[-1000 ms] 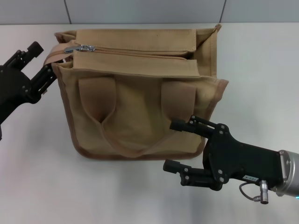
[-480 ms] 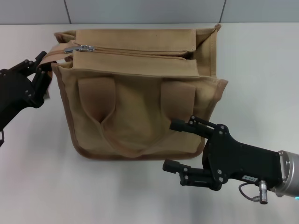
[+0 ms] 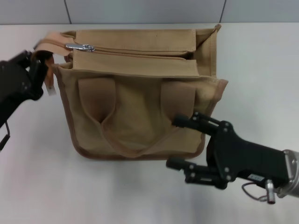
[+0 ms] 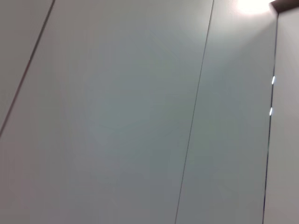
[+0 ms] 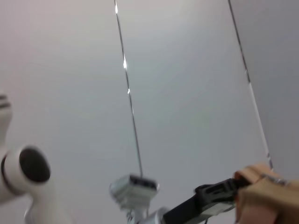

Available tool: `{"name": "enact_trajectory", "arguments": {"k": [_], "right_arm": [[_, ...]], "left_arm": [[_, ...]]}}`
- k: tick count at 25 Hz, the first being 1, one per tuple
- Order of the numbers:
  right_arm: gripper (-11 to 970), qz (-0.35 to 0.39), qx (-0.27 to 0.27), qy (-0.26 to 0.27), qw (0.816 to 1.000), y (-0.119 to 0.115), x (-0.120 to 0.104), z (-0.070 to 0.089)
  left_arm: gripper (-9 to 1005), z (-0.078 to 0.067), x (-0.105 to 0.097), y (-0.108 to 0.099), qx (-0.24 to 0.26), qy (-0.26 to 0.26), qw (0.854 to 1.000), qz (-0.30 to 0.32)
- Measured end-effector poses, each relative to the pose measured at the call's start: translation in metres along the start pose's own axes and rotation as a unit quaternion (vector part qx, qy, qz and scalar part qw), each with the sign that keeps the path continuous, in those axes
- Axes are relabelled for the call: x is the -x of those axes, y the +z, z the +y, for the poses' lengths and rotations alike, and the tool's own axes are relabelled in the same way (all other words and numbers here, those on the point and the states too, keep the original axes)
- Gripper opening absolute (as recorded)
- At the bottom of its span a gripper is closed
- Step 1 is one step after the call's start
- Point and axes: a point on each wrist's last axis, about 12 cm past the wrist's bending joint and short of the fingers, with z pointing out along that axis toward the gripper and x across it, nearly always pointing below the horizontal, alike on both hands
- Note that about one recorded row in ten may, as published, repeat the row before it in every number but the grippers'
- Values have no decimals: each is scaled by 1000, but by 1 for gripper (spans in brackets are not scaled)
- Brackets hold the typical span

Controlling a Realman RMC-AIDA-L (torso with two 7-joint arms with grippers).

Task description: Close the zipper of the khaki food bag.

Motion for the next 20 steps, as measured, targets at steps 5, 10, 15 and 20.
{"name": "enact_trajectory", "arguments": {"k": [5,10,15,20], "right_arm": [[817,-37,-25,23,999,1,11,-9],[817,-76,-51,58,994,6,24,-25],[817,-90,-31,119,988,22,37,-41],[817,-78,0,163,984,45,48,-55]], "left_arm": [[18,-2,8,18,-26,-22,998,-49],[18,-5,11,40,-60,-45,995,-66],[18,-9,12,66,-87,-57,992,-75],[18,-10,12,76,-96,-60,991,-78]]}}
